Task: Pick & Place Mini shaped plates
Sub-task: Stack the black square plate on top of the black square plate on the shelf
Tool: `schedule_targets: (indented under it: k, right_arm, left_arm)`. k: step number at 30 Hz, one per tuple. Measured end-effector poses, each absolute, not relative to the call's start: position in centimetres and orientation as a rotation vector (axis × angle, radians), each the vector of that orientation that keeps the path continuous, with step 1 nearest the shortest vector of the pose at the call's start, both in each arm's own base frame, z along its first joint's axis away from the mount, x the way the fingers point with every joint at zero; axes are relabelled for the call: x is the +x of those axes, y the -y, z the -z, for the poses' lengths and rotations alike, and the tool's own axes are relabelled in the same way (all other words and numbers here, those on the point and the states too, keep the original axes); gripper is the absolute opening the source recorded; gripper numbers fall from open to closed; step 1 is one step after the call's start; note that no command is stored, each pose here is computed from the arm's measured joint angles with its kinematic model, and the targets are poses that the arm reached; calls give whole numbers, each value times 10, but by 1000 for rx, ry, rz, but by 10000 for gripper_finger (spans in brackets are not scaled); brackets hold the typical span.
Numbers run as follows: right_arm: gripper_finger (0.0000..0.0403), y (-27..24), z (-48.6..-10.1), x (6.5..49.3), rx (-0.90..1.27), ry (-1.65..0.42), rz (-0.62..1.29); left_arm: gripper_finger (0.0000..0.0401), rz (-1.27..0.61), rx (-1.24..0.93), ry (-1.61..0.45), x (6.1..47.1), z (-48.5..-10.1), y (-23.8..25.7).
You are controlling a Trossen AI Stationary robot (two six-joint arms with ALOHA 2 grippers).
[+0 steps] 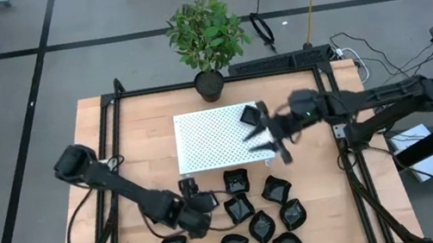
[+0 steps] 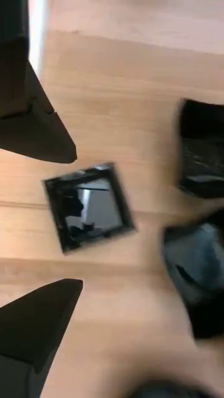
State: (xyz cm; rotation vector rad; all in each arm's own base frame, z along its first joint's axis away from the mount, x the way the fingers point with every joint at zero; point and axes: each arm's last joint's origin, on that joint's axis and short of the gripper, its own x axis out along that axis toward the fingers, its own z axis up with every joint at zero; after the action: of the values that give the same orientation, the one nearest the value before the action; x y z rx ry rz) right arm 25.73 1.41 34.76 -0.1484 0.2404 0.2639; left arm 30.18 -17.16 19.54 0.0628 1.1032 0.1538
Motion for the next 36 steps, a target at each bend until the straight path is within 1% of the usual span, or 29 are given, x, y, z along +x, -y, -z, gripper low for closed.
schedule_targets:
  k: [5,10,16,24,29,36]
  right_arm:
    - [130,-38,-337,238,-161,-114,-354]
    - [130,-54,-321,223,-166,-16,-423]
    - [130,-68,-307,208,-167,17,-464]
    - [130,-79,-312,195,-186,59,-492]
    - [130,-80,-313,193,-200,65,-500]
    - [130,-80,-311,195,-202,47,-475]
  left_arm:
    - [323,-238,-15,-1120,306,-184,170]
    - [323,-296,-17,-1108,313,-179,160]
    - [323,-392,-54,-1100,323,-175,141]
    - [323,-358,-129,-1205,333,-157,127]
    - [324,-313,-164,-1234,335,-152,129]
    - [324,-263,-158,-1295,334,-144,132]
